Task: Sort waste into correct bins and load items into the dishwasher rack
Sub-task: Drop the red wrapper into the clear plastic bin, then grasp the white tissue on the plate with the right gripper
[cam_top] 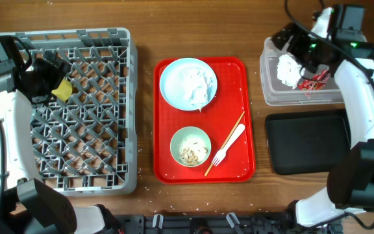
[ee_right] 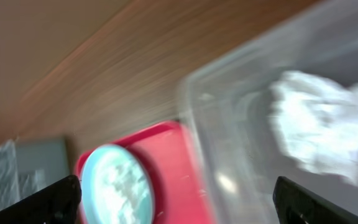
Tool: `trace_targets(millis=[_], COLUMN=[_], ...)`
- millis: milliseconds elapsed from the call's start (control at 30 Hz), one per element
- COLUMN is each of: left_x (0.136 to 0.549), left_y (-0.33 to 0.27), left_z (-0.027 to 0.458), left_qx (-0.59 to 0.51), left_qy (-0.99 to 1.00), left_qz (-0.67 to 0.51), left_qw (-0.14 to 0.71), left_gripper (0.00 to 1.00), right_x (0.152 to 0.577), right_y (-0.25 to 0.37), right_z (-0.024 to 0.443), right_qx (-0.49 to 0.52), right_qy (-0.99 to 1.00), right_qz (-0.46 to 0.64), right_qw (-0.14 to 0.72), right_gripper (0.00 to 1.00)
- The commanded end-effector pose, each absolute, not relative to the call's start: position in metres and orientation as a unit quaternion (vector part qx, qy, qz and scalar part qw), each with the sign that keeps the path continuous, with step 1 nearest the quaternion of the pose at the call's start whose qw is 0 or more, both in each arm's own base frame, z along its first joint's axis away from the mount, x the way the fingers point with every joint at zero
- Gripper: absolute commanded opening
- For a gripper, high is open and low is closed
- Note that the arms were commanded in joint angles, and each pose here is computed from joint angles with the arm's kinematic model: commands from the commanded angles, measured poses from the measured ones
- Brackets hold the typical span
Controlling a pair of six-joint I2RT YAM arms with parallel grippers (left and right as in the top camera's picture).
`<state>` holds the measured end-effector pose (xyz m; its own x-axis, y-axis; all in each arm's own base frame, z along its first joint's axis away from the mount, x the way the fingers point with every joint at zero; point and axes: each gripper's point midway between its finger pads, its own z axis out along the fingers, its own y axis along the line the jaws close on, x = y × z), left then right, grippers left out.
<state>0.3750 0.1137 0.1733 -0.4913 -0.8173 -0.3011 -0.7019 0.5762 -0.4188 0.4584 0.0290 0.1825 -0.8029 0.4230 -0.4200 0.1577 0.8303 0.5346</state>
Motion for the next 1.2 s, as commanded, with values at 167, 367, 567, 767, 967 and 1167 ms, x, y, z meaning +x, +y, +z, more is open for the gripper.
trace_targets(millis=[167, 367, 567, 767, 967, 1167], left_x=[0.374, 0.374, 0.374, 0.374, 0.374, 0.374], left_y=[0.114, 0.114, 0.114, 0.113, 0.114, 0.114], left_z=[0.178, 0.178, 0.178, 0.178, 0.178, 0.178], left_qx=[-0.446, -0.446, -0.446, -0.446, -0.446, -0.446], left_qy=[0.852, 0.852, 0.852, 0.852, 0.852, 0.852], left_qz=[-0.124, -0.124, -0.124, -0.124, -0.124, -0.124], left_qw=[0.244, 0.244, 0.244, 0.244, 0.244, 0.244], left_gripper=[1.00, 1.00, 1.00, 1.00, 1.00, 1.00], right_x=[0.425, 0.416, 0.418, 0.420, 0.411, 0.430], right_y=[0.196, 0.255, 0.259, 0.245, 0.248, 0.255], right_z=[0.181, 0.079, 0.026, 0.013, -0.001, 0.061], right_qx=[-0.092, -0.132, -0.136, -0.129, -0.137, -0.091], right_qy=[0.937, 0.958, 0.966, 0.971, 0.974, 0.964], right_qz=[0.158, 0.114, 0.096, 0.054, 0.048, 0.068], right_qw=[0.298, 0.228, 0.196, 0.193, 0.174, 0.239], right_gripper=[1.00, 0.93, 0.70, 0.66, 0.46, 0.04])
